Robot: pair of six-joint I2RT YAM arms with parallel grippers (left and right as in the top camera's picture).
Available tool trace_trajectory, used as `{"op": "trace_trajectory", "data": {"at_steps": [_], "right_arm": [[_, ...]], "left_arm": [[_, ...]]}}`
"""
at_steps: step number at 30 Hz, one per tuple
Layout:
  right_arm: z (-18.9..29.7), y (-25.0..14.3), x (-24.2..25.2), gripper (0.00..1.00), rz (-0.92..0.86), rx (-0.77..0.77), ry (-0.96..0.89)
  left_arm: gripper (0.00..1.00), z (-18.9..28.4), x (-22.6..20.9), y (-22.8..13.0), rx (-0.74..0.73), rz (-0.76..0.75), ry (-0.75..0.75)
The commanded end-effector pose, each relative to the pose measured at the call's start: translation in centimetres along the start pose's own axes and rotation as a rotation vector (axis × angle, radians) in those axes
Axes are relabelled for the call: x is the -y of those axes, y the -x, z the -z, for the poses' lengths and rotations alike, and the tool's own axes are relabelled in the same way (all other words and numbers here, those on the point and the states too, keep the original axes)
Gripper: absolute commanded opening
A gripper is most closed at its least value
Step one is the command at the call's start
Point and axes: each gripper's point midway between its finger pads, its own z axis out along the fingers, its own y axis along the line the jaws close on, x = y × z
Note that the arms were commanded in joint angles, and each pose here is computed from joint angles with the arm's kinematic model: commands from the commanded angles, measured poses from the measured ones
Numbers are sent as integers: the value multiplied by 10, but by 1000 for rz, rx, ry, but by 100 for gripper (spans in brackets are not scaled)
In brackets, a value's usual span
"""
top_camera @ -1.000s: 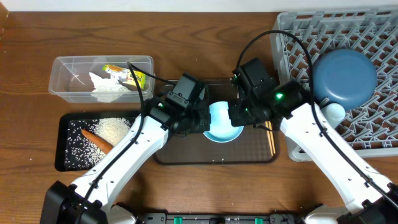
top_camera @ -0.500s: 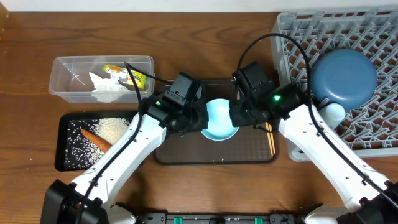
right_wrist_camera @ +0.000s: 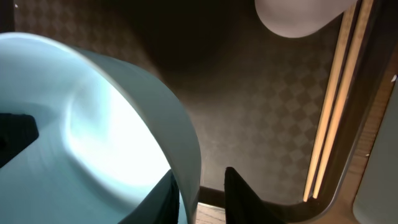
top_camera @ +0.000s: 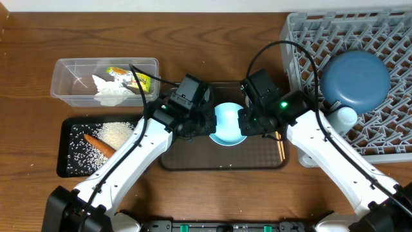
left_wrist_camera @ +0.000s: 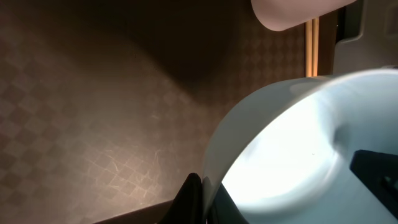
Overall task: Sort waste into correct bins and load items into the dishwasher rack
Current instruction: 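Release the left gripper and lift the bowl with the right gripper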
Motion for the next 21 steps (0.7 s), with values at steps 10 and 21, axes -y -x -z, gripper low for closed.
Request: {"op": "trace_trajectory", "data": {"at_steps": [10, 21], "right_arm": [[0, 9, 3, 1, 9, 58, -51], [7, 30, 33, 1, 22, 170, -237]], "left_arm": [[49, 6, 2, 4, 18, 9, -15], [58, 112, 6, 40, 295, 42, -158]]}}
